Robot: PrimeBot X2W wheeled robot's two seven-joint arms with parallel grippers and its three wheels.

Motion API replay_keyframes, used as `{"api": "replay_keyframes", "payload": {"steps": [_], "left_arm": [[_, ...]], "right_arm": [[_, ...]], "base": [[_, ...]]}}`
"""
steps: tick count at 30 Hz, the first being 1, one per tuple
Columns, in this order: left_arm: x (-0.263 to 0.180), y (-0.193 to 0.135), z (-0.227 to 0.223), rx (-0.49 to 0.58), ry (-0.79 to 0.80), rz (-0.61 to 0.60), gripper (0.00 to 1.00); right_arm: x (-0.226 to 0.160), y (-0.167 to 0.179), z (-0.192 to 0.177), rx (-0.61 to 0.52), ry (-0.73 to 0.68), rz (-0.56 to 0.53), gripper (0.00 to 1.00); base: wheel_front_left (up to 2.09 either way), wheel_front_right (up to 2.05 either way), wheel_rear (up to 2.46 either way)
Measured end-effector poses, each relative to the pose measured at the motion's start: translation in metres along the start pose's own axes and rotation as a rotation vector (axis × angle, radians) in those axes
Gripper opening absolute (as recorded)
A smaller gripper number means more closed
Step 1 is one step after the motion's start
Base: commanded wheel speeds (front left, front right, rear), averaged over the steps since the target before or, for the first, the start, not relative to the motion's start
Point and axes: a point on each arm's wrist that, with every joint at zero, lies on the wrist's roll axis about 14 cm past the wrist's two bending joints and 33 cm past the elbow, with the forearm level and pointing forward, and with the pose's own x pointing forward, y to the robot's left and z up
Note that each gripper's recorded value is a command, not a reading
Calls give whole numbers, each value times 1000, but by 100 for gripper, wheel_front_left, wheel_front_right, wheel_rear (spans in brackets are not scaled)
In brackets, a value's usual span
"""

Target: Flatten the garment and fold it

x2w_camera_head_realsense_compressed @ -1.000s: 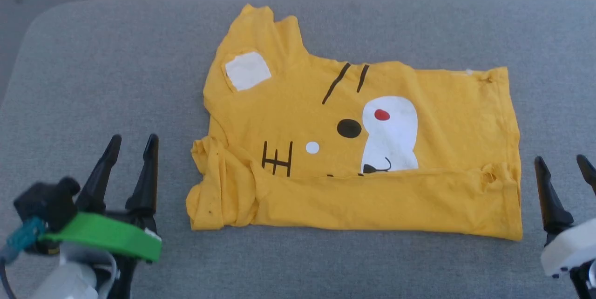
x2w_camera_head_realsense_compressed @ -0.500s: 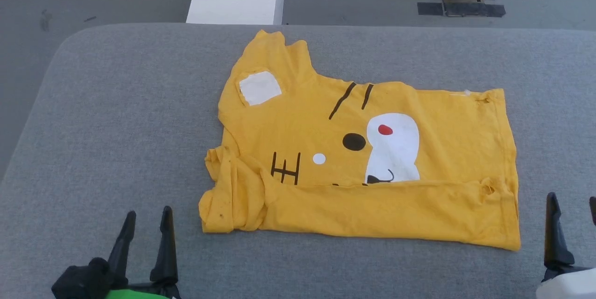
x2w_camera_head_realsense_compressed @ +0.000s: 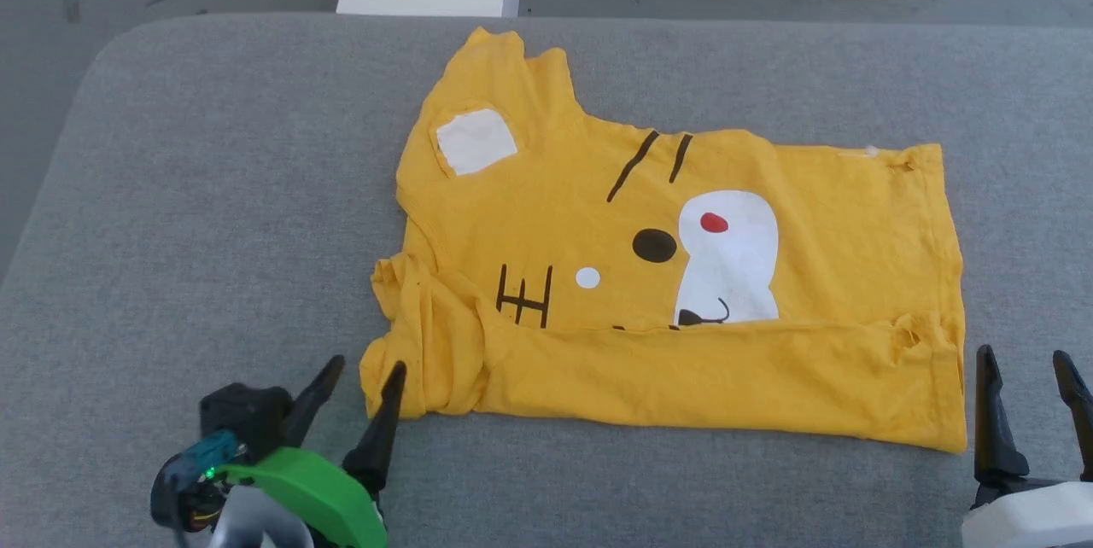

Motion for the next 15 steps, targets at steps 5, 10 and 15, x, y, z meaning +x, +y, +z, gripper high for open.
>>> {"api": "replay_keyframes", "payload": {"steps": [5,10,15], "left_arm": [[10,0,-26,14,131,-17,100],[13,10,-55,9,251,12,100],[16,17,-72,-16,317,40,100]], "right_arm": [[3,1,-12,1,38,0,100],[7,1,-19,0,60,-3,100],[8,1,-22,0,72,-3,100]], "base": [[0,0,0],[0,0,0],[0,0,0]]}}
